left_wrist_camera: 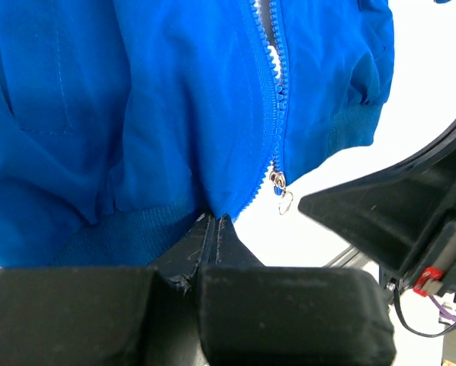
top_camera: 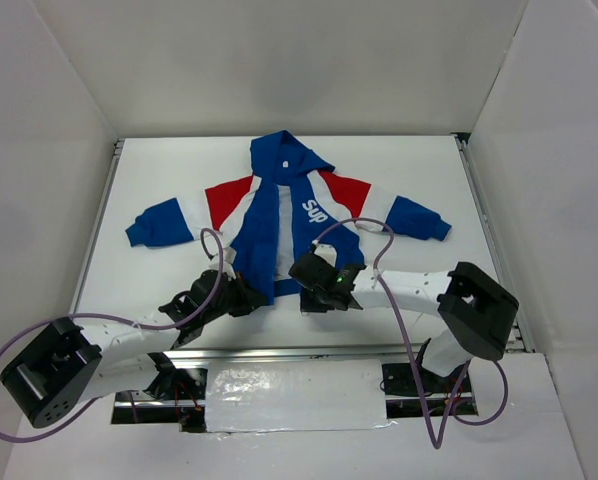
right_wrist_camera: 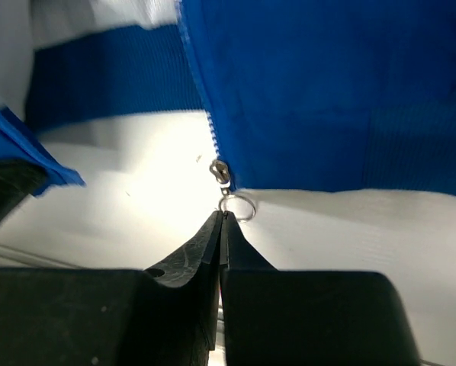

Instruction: Zip up the jacket

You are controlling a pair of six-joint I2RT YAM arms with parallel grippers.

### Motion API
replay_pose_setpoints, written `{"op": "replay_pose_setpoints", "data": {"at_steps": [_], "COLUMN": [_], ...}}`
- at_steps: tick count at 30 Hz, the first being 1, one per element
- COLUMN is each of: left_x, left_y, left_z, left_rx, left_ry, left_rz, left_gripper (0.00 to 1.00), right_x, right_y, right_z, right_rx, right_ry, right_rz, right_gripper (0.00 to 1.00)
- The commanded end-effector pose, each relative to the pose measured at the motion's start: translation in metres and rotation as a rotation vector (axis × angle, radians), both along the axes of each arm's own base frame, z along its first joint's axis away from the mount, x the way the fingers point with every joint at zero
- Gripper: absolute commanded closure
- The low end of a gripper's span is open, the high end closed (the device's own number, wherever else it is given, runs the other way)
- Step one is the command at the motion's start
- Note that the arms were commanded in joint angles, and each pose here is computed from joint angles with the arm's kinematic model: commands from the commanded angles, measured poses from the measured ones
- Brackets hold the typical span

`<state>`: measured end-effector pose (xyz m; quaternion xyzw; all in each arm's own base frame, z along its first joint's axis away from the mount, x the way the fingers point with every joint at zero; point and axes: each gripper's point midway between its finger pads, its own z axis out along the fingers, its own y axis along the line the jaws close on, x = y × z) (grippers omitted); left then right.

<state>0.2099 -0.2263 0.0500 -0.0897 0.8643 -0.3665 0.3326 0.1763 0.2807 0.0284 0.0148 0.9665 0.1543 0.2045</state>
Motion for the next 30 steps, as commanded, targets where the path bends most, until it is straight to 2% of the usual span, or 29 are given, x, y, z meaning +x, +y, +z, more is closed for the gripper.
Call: {"op": "replay_pose_setpoints", "data": {"at_steps": [1, 8, 13, 30], "left_x": [0.001, -0.002, -0.003, -0.004], "left_y": [-0.001, -0.001, 0.0, 0.001], "left_z": [0.004, 0.003, 0.002, -0.005], "left_rx": [-0.016, -0.018, -0.019, -0.009], "left_ry": [-0.026, -0.024, -0.023, -0.007], "left_rz": [-0.014, -0.022, -0.024, -0.017], "left_gripper": [1.0, 1.0, 1.0, 1.0], "right_x": [0.017, 0.033, 0.033, -0.008], "right_y": [-0.008, -0.021, -0.017, 0.023], "right_z": [0.011, -0.006, -0.022, 0.001], "right_rx": [-0.074, -0.201, -0.222, -0.029], "right_ry": [-0.08, -0.115, -0.094, -0.01], "right_rz": [-0.026, -0.07, -0.052, 0.12], "right_gripper": [0.98, 1.0, 1.0, 1.0]}}
